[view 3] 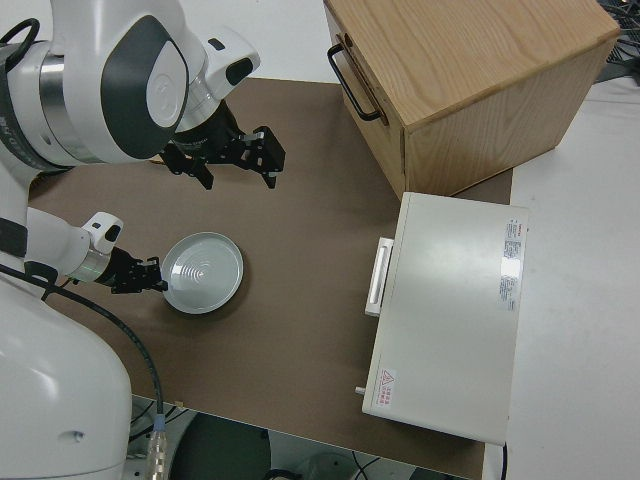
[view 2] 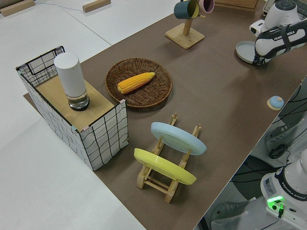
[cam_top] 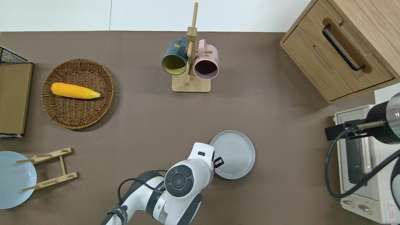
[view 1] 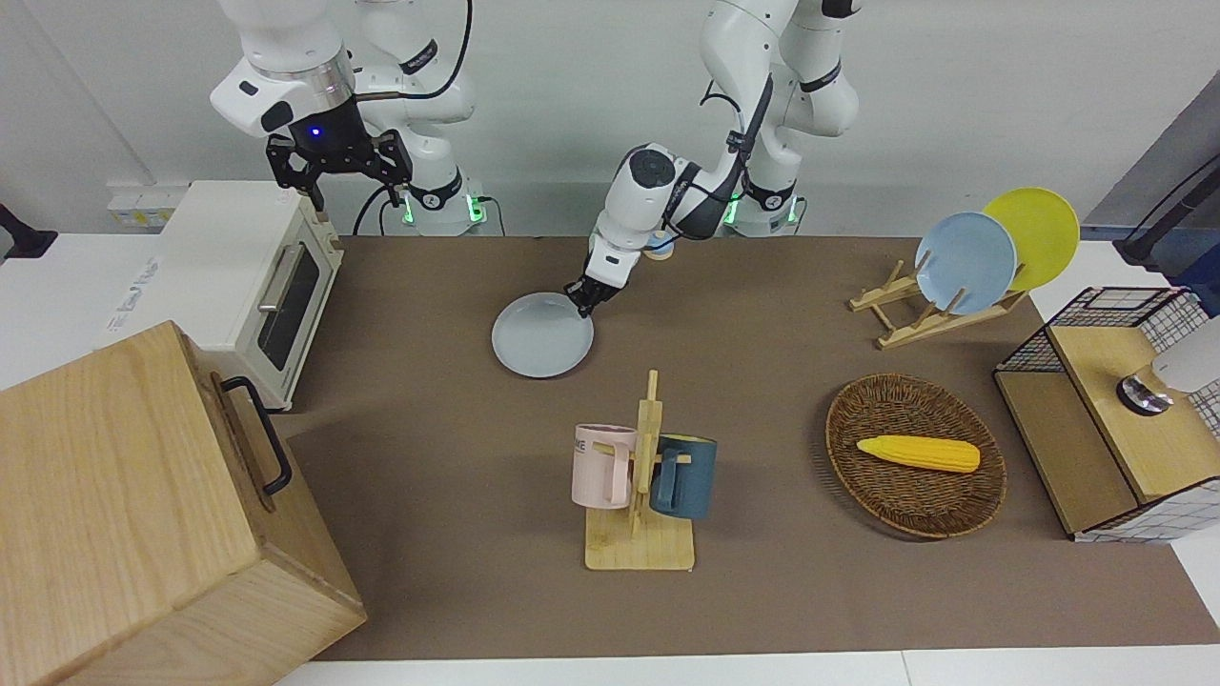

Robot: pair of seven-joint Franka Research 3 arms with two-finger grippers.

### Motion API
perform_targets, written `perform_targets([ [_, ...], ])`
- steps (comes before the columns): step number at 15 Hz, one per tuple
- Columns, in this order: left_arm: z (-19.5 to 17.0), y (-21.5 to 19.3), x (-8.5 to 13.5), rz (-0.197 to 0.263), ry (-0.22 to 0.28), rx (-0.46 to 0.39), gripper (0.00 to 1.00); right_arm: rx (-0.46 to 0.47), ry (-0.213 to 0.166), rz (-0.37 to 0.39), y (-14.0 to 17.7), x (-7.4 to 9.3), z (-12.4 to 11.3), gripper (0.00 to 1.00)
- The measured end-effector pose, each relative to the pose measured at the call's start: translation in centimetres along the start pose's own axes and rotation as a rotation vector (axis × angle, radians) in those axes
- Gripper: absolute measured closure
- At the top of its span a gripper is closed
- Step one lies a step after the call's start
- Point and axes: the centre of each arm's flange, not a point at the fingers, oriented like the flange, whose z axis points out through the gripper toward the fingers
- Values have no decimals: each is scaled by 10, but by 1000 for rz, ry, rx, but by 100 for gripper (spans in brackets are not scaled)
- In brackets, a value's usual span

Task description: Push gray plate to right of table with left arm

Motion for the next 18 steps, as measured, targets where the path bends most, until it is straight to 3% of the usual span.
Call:
perform_targets([
  [5, 11, 7, -14, 8, -4, -9, 97, 0, 0, 0, 0, 0, 0, 0],
  [8, 16, 9, -19, 16, -7, -7, 91, 0, 0, 0, 0, 0, 0, 0],
  [11, 18, 8, -21, 41, -2, 11, 59, 0, 0, 0, 0, 0, 0, 0],
  [15, 24, 2, -26, 119, 5, 109, 17, 0, 0, 0, 0, 0, 0, 0],
  [17, 22, 1, -27, 143, 16, 144, 2, 0, 0, 0, 0, 0, 0, 0],
  [18, 18, 1, -26, 148, 19, 153, 1, 0, 0, 0, 0, 0, 0, 0],
])
